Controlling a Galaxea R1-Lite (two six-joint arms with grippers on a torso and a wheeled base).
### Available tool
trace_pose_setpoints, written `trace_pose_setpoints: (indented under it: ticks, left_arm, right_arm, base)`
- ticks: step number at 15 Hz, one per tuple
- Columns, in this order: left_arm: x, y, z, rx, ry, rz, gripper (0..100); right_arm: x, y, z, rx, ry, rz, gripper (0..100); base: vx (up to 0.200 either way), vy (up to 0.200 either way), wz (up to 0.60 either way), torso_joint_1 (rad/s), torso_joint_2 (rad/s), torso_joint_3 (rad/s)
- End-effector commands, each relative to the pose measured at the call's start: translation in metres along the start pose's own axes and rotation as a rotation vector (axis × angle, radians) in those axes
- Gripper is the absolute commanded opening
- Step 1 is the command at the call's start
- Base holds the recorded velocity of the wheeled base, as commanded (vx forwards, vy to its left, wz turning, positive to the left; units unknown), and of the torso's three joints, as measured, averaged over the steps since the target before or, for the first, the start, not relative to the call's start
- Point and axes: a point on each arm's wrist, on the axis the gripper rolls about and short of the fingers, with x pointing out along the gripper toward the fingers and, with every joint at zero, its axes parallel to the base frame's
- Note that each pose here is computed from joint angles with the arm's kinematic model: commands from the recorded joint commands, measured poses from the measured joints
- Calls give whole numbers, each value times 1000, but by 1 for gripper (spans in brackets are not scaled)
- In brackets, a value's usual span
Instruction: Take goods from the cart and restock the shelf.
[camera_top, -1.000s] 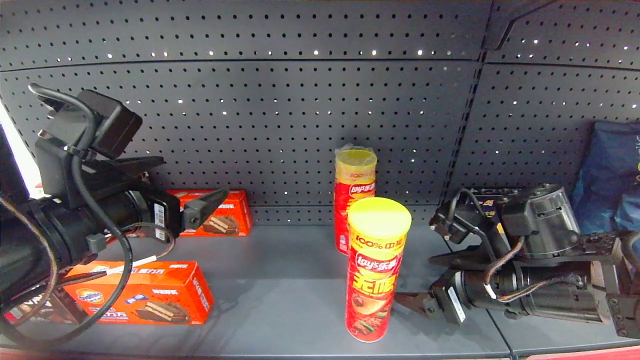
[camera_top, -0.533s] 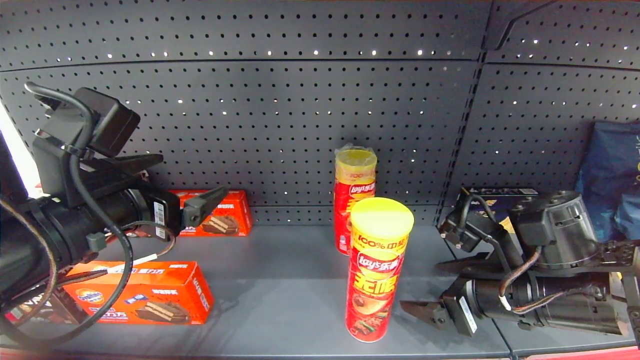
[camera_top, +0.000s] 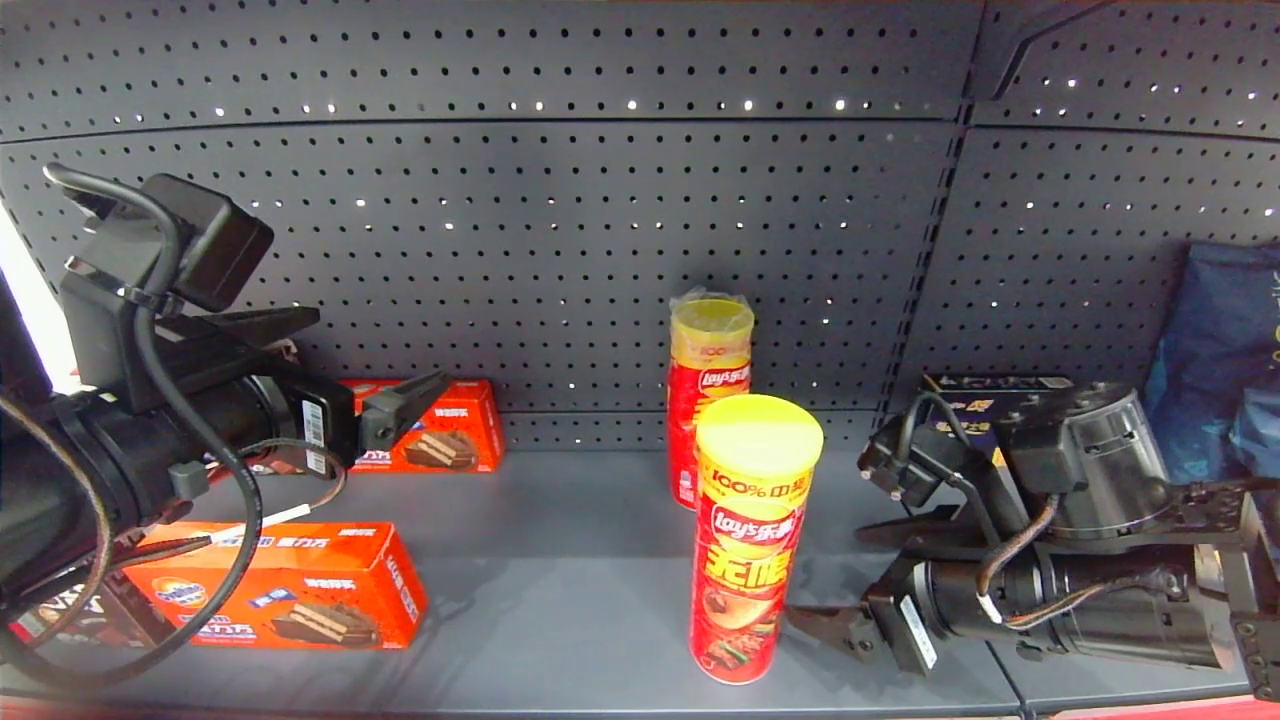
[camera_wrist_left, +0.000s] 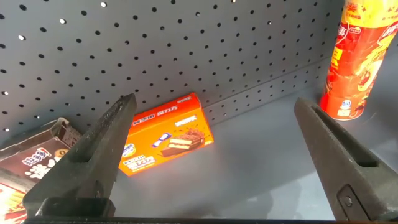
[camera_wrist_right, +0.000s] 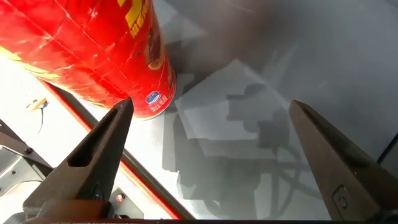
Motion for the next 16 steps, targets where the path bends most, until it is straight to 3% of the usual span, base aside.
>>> trace_pose_setpoints:
  ticks: [1,16]
  left_arm:
    - [0,0,-1,0,5,-1,100]
    - [2,-1,-2,-1,10,-3,100]
  right_arm:
    - [5,-1,0,0,9,-1,100]
    - [19,-6,4,9,22,-11,100]
  base:
    - [0,0,0,0,0,0]
    - [0,0,0,0,0,0]
